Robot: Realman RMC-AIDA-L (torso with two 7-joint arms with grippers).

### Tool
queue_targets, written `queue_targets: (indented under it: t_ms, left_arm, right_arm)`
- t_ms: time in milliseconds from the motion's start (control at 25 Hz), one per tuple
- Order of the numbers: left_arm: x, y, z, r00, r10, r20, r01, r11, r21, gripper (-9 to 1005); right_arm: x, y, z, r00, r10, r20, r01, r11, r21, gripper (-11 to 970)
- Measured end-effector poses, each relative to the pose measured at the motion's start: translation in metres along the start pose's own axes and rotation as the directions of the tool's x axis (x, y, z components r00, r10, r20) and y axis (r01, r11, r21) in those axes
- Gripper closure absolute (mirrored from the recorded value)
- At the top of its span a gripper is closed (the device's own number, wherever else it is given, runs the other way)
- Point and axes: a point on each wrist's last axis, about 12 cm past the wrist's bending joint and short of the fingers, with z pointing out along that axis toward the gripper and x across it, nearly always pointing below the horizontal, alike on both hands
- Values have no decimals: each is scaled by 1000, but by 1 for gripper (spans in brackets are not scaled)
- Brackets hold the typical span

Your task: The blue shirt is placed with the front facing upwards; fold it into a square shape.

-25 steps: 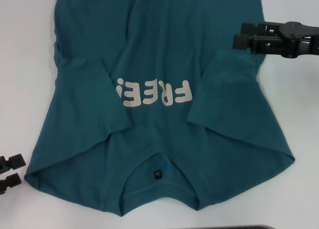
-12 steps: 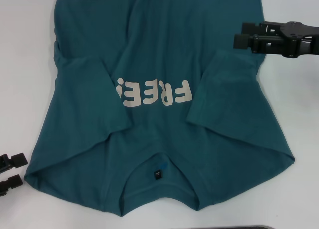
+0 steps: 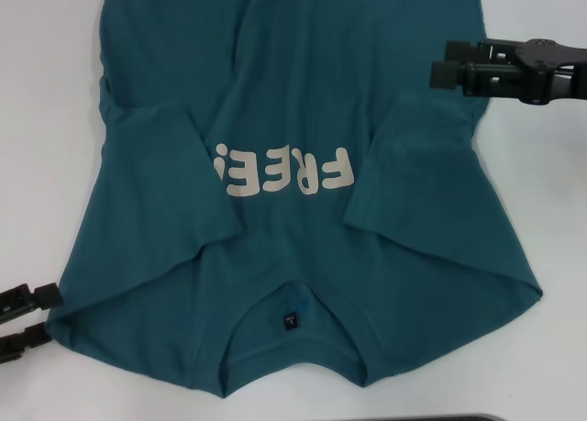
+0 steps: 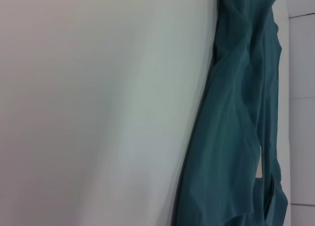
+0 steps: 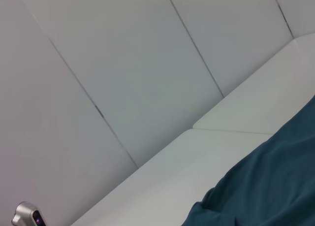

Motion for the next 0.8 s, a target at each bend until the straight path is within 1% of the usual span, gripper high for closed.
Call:
queue_targets:
  t_ms: [480,640,800]
  left_arm:
    - [-5,-3,6,1000,3,-11,-3,1000,-5,98]
    - [-6,-6,12,1000,8,-19,-8,1000,5,99]
    - [-8,-7,17,999,12,-39,-12,1000,-11,99]
  right_arm:
    - [0,0,0,1000,1,2,-1,1000,0,106]
    - [0,0,0,1000,2,3,-2,1000,-2,106]
    - [0,0,0,1000,3,4,-3,1000,-4,106]
